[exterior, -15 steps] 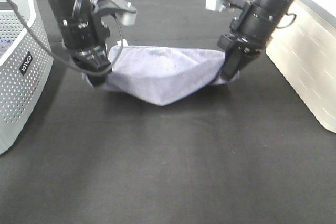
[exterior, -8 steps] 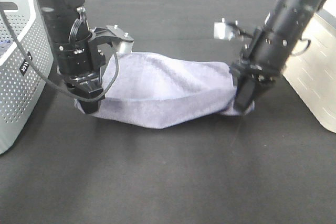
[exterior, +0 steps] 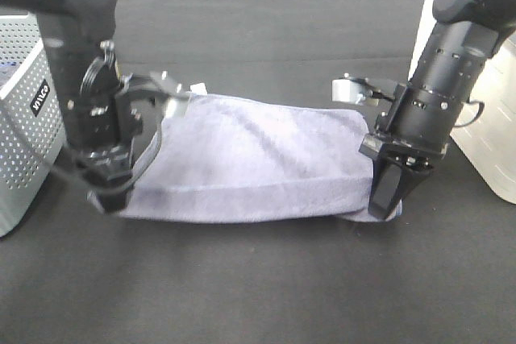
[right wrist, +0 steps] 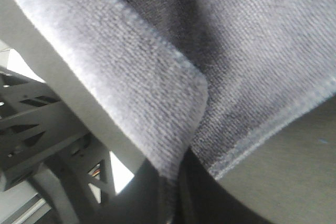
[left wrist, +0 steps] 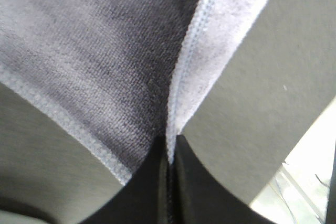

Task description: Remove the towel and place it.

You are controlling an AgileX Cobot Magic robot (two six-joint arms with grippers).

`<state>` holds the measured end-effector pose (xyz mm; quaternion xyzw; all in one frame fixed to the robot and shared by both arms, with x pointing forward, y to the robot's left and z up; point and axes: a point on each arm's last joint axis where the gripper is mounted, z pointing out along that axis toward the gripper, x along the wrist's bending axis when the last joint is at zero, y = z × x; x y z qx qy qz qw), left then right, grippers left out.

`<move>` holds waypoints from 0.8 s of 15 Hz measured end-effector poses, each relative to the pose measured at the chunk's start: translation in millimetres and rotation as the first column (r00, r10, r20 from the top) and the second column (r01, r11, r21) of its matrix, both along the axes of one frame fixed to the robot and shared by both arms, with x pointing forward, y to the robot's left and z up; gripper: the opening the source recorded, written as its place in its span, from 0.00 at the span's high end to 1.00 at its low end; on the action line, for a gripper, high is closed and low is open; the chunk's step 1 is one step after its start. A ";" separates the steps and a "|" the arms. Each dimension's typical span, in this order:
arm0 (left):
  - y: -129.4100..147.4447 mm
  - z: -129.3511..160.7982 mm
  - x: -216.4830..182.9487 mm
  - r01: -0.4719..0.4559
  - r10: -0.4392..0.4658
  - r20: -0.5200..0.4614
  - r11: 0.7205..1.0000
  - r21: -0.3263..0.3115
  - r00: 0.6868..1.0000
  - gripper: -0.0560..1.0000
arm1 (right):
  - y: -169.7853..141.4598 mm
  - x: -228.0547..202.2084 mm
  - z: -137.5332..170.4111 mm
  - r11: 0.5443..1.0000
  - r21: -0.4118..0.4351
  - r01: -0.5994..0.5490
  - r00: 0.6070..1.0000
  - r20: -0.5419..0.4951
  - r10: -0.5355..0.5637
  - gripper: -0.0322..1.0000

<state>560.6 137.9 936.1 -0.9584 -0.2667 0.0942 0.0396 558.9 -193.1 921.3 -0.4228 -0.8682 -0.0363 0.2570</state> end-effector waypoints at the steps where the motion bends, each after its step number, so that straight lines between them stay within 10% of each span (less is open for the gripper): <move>1: 1.9 -4.3 -3.9 0.016 -0.016 -0.019 1.000 0.006 1.000 0.95 | 0.6 -1.9 -1.3 1.000 0.008 0.007 1.000 -0.011 -0.007 0.96; 12: 5.1 -7.4 -5.8 0.082 -0.082 -0.027 0.996 0.018 0.996 0.95 | 3.0 -25.7 -17.4 0.997 0.060 0.058 0.990 -0.129 -0.050 0.37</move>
